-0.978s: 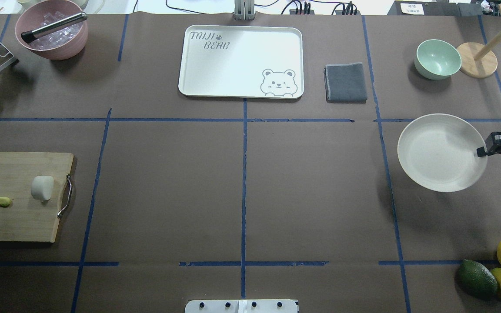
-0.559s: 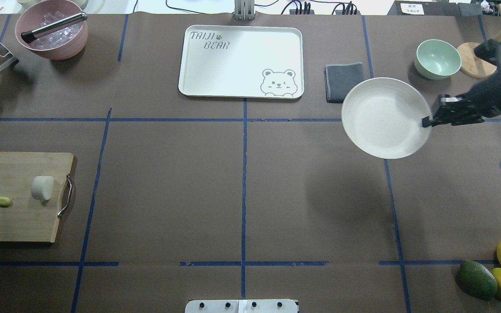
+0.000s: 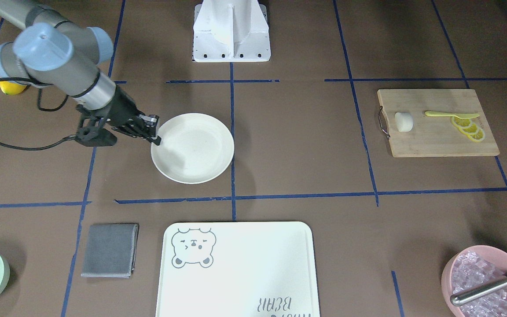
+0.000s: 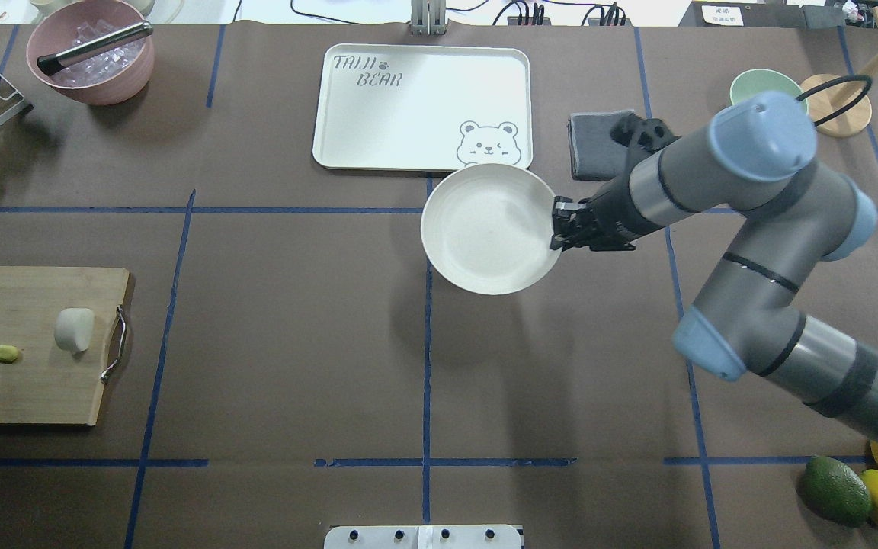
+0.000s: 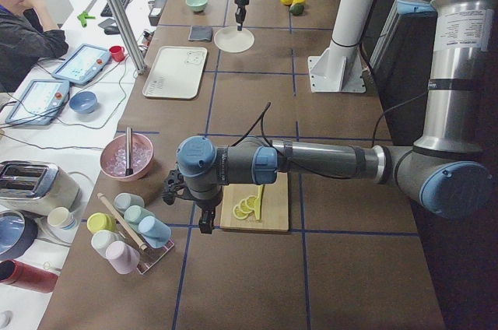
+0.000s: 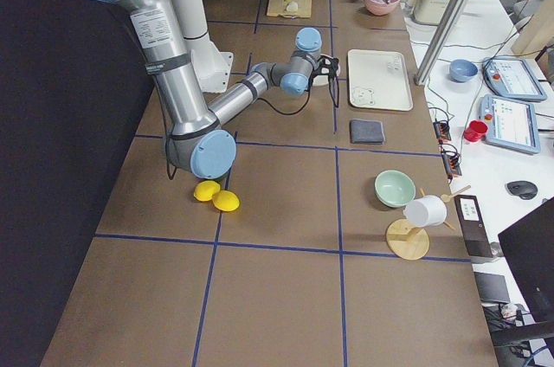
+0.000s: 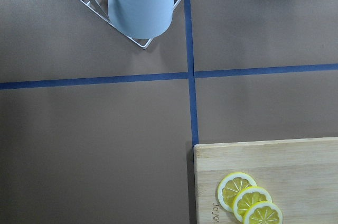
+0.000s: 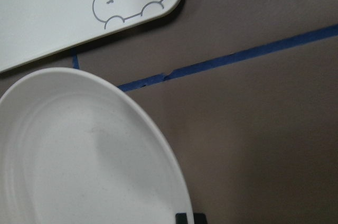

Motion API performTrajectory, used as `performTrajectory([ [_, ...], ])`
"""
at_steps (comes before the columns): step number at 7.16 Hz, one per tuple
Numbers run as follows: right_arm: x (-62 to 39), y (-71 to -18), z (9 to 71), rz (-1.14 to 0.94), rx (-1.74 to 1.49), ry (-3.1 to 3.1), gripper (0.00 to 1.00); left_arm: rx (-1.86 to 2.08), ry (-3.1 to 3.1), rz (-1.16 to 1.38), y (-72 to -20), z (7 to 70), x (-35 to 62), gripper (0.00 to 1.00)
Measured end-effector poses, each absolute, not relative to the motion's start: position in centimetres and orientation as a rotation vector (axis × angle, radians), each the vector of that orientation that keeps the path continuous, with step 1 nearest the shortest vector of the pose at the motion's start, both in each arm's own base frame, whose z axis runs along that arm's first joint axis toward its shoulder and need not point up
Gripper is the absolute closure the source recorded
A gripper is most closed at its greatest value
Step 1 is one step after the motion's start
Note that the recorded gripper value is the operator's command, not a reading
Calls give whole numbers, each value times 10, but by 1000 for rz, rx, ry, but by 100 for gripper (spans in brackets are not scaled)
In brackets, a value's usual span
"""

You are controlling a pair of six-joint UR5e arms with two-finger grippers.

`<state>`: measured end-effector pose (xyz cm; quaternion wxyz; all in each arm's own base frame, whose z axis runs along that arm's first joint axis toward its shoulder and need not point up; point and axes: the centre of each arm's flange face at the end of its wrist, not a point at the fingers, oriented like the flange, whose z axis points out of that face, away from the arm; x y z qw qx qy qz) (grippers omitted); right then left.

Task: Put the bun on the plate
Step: 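Slide the white plate with the right gripper toward the table center, then release the plate and withdraw the right gripper to rest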

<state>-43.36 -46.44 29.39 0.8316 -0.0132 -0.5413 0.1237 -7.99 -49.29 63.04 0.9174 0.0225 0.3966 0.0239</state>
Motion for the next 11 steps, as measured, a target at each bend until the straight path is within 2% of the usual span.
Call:
performTrajectory([
  [4, -526, -420, 283, 290, -26, -1070, 97, 36, 817, 46, -488, 635, -79, 0],
  [5, -531, -417, 284, 291, -24, -1064, 70, 36, 817, 46, -488, 635, -79, 0],
  [6, -533, -416, 283, 291, -24, -1064, 1, 36, 817, 46, -488, 635, -79, 0],
  [11, -521, -425, 266, 301, -8, -1086, 0, 65, 801, 63, -491, 622, -79, 0],
])
